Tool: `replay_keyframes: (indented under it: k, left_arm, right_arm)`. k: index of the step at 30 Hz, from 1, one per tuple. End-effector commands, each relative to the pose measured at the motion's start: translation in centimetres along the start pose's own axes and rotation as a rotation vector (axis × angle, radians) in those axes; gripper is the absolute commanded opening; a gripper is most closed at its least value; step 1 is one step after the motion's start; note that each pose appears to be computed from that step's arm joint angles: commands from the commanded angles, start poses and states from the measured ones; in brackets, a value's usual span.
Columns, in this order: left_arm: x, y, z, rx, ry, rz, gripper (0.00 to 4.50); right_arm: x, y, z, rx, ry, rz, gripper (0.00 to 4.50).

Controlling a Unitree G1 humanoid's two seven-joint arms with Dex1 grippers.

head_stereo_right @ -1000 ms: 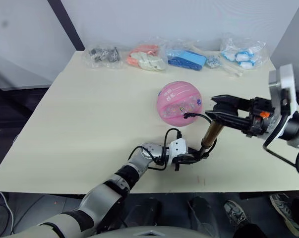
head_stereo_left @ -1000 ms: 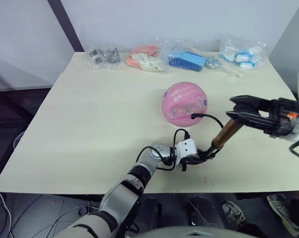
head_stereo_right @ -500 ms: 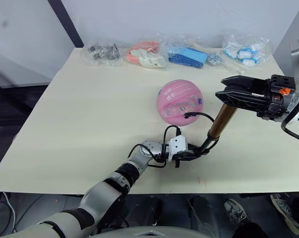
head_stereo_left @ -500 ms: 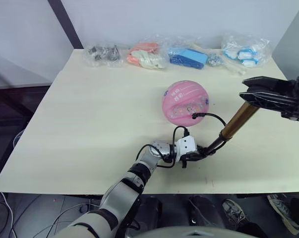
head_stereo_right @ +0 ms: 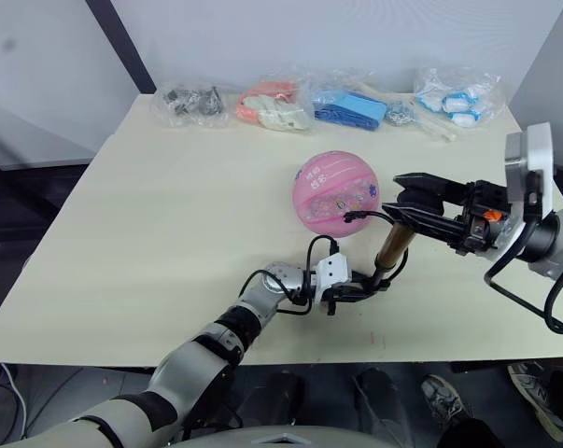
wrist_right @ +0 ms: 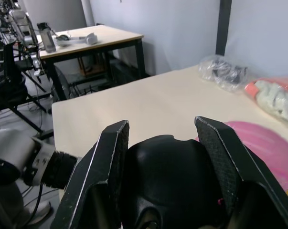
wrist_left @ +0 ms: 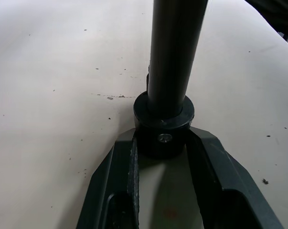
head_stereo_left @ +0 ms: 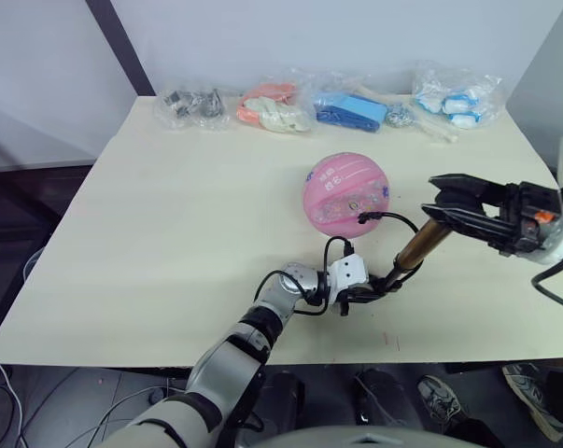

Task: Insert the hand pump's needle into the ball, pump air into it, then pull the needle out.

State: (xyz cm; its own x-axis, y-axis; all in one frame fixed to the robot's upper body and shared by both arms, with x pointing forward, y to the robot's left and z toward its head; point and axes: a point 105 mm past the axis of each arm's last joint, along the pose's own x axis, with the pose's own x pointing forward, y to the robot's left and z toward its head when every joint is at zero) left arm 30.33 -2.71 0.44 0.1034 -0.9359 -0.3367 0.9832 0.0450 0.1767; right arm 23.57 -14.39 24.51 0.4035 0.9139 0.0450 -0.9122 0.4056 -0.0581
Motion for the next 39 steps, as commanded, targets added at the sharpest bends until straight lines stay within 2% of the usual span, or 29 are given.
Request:
replay_keyframes:
  k: [1, 13, 17, 20, 30, 34, 39]
  left_arm:
    - [-0.2, -1.8, -2.7, -0.076, 0.080, -0.052, 1.04]
    - [-0.1, -2.0, -2.7, -0.081, 0.080, -0.053, 1.04]
    - [-0.1, -2.0, -2.7, -0.082, 0.084, -0.055, 1.04]
    - [-0.1, -1.9, -2.7, -0.083, 0.086, -0.055, 1.04]
    - [-0.2, -2.1, -2.9, -0.090, 0.088, -0.058, 1.04]
    - [-0.1, -2.3, -3.0, -0.091, 0.089, -0.064, 1.04]
    - [0.0, -2.4, -3.0, -0.090, 0.088, -0.067, 1.04]
  right_arm:
    - [0.7, 0.4, -3.0, 0.051, 0.048, 0.026, 1.75]
    - [1.4, -0.1, -10.6, 0.024, 0.133, -0.015, 1.75]
    - [1.4, -0.3, -11.1, 0.004, 0.126, -0.015, 1.75]
    - [1.4, -0.8, -9.6, -0.019, 0.092, -0.012, 1.75]
    - [0.8, -1.0, 0.7, -0.093, -0.043, 0.049, 1.75]
    - [-0.1, -1.0, 3.6, -0.109, -0.055, 0.043, 1.75]
    - [-0.7, -0.9, 5.9, -0.118, -0.071, 0.040, 1.75]
